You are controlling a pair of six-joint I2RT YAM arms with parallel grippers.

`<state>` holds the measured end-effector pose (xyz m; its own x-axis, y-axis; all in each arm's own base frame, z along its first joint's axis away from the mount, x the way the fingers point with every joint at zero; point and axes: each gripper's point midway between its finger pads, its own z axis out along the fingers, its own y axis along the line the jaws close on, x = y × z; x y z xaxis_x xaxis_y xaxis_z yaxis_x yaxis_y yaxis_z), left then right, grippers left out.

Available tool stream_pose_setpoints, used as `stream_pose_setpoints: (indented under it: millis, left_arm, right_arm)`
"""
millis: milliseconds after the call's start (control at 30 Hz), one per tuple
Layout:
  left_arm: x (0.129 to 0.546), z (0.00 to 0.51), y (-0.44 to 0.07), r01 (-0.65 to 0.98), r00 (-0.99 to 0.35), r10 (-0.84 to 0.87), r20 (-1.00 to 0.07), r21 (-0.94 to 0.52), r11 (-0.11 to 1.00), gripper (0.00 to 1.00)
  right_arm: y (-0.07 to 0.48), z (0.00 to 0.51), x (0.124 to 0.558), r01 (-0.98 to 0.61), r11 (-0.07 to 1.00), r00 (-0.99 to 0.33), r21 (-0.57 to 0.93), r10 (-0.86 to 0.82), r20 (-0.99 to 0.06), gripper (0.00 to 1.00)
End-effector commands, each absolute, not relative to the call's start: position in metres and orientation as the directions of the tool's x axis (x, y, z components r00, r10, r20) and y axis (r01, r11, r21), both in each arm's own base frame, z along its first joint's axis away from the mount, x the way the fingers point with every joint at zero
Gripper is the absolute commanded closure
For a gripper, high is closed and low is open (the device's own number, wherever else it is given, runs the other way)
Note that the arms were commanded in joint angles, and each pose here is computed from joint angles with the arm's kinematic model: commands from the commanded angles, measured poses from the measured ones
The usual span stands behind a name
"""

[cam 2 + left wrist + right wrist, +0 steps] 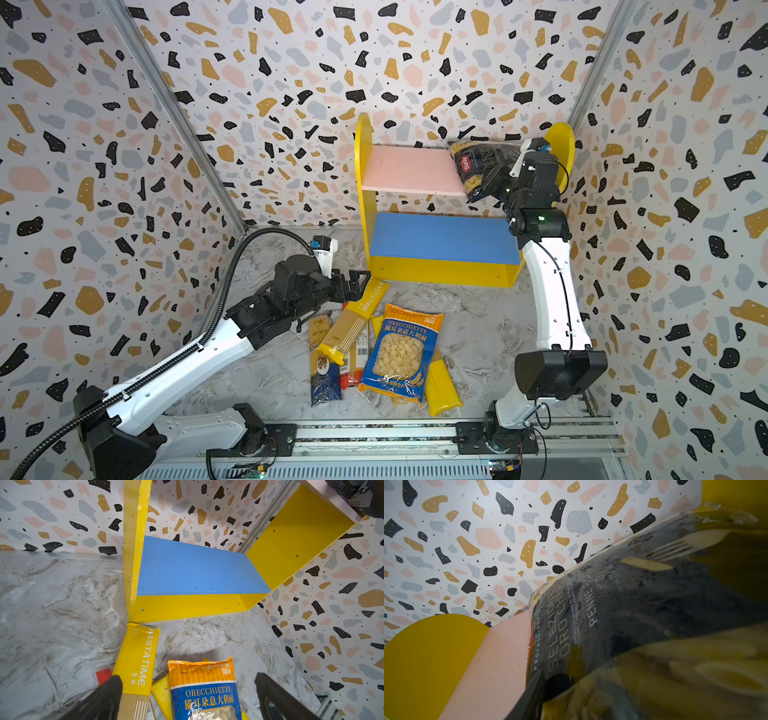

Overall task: Place and organize the pasta boxes and bags onto the shelf
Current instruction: 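Slide the penne bag farther back on the pink shelf and open the right gripper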

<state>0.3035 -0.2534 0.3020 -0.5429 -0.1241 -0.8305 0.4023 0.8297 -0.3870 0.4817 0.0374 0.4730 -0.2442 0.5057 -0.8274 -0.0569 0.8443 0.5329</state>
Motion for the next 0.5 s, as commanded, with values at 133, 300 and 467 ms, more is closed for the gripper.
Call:
stream_pose_setpoints:
  millis: [133,300,467]
  left_arm:
    - [0.301,0.301,-0.25,0.408,-0.527,-0.122,-0.841,-0.376,0.832,0.0]
    - [0.299,0.3,-0.248,0.404,-0.53,-0.124,-0.839,-0.379,0.833,0.0]
    - [0.298,0.302,-0.248,0.404,-0.53,-0.131,-0.838,-0.385,0.83,0.0]
  right_arm:
    - [0.041,0.482,0.471,-0.097,0.852,-0.216,0.514,0.486,-0.847,0.35]
    - [0.038,0.499,0.441,-0.11,0.865,-0.17,0.489,0.469,-0.867,0.22]
    - [0.037,0.512,0.419,-0.133,0.869,-0.14,0.477,0.46,-0.877,0.13]
